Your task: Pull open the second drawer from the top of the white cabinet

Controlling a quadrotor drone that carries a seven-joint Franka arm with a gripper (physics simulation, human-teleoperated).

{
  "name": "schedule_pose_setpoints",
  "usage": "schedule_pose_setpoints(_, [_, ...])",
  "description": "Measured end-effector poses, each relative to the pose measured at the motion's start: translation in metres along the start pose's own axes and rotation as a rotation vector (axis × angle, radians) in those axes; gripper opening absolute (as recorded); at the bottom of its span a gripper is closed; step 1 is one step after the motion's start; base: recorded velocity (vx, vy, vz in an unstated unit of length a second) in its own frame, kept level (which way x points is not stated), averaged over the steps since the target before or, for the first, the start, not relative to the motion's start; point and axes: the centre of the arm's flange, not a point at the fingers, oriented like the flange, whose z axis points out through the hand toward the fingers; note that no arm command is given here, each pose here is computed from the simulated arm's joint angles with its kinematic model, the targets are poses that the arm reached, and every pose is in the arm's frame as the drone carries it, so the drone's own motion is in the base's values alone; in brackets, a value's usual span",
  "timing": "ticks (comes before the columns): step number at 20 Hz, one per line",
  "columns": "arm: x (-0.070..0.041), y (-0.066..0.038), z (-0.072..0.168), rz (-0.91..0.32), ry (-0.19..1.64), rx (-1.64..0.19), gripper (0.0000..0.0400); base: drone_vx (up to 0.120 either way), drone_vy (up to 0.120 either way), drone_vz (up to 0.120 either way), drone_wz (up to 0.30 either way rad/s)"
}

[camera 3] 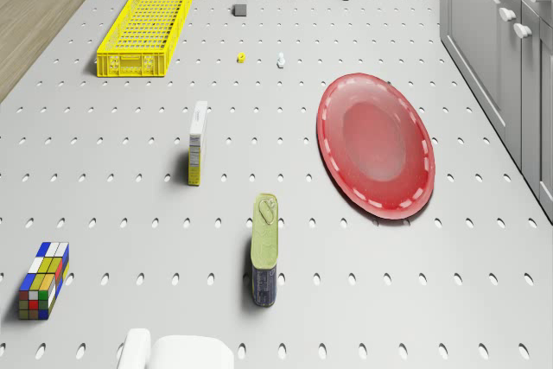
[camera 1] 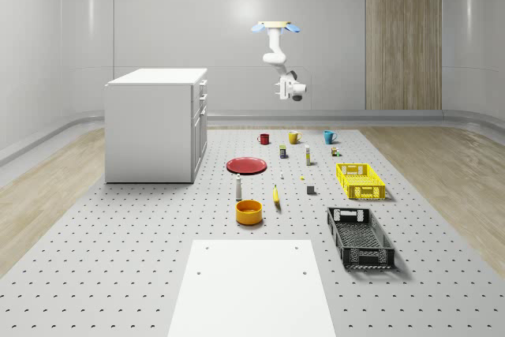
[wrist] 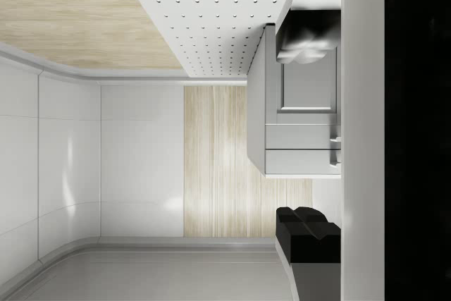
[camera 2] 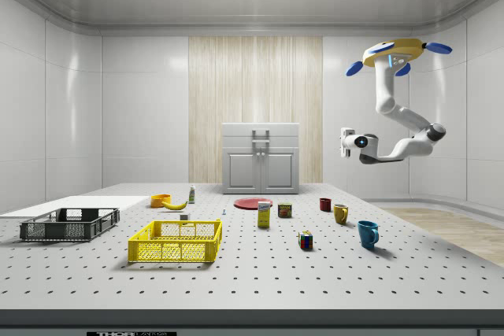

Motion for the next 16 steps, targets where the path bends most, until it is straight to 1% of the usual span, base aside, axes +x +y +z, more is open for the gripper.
schedule_pose_setpoints(16, [0.0001,0.0000,0.0000,0.000,0.000,0.000,0.0300,0.120,-0.120,0.000,0.000])
